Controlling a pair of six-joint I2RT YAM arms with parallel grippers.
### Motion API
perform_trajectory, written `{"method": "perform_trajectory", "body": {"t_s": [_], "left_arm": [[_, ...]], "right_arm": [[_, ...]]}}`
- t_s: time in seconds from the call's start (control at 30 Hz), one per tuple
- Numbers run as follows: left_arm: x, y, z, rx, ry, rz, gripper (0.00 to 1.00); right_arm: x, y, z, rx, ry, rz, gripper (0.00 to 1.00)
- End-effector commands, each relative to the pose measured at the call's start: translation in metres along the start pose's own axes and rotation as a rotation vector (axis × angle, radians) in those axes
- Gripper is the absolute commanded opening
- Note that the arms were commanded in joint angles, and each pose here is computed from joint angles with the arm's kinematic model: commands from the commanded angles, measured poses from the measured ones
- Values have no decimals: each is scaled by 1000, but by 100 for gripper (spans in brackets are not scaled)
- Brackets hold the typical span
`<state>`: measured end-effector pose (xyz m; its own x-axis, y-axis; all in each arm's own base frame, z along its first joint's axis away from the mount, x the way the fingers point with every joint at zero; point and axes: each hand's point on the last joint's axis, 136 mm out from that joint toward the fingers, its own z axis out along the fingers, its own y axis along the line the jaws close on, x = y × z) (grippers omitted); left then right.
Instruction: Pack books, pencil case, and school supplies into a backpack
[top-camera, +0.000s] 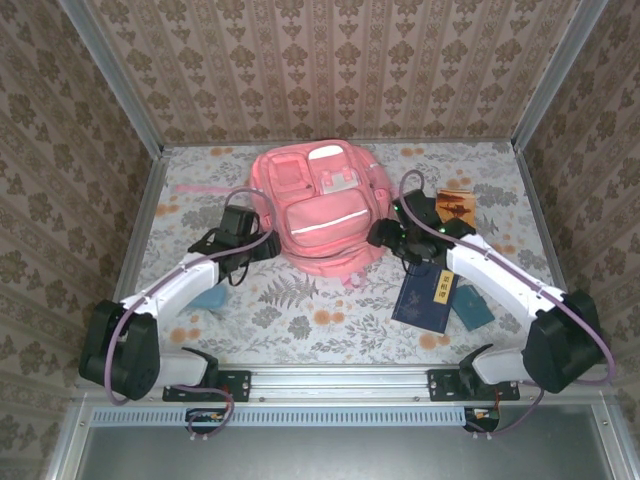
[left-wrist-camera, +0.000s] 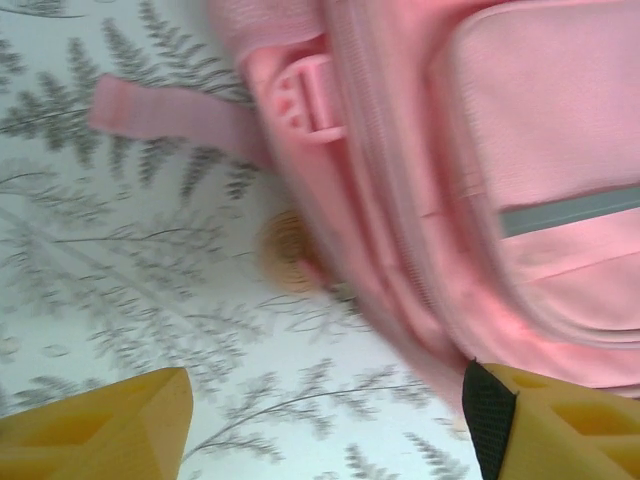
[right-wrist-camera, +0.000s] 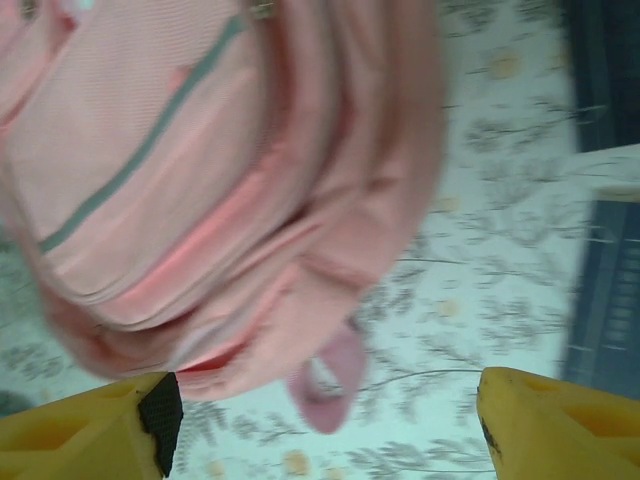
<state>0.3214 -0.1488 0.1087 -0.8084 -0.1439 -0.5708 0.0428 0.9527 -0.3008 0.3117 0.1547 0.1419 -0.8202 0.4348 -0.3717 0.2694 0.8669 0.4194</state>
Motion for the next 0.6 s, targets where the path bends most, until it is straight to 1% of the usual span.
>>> {"method": "perform_trajectory", "body": {"t_s": [0.0, 0.07, 0.13, 0.2, 0.27, 0.33, 0.43, 0.57], "left_arm": [[-19, -46, 5, 179, 18, -33, 68], [-25, -73, 21, 229, 44, -3, 61], [-37, -90, 38, 244, 59, 10, 50], [-46, -102, 60, 245, 88, 3, 40], [-51, -105, 83, 207, 127, -10, 33], [-52, -99, 104, 139, 159, -16, 30], [-47, -77, 127, 17, 196, -12, 27], [-38, -39, 137, -115, 231, -20, 25]], "right_arm": [[8, -38, 1, 111, -4, -40, 80], [11, -47, 3, 121, -5, -35, 80], [14, -54, 7, 141, 3, -31, 79], [18, -63, 10, 177, 14, -30, 79], [21, -71, 12, 211, 21, -25, 78], [24, -79, 15, 239, 22, -25, 77], [28, -88, 19, 269, 25, -33, 77], [34, -96, 28, 302, 56, -44, 77]]}}
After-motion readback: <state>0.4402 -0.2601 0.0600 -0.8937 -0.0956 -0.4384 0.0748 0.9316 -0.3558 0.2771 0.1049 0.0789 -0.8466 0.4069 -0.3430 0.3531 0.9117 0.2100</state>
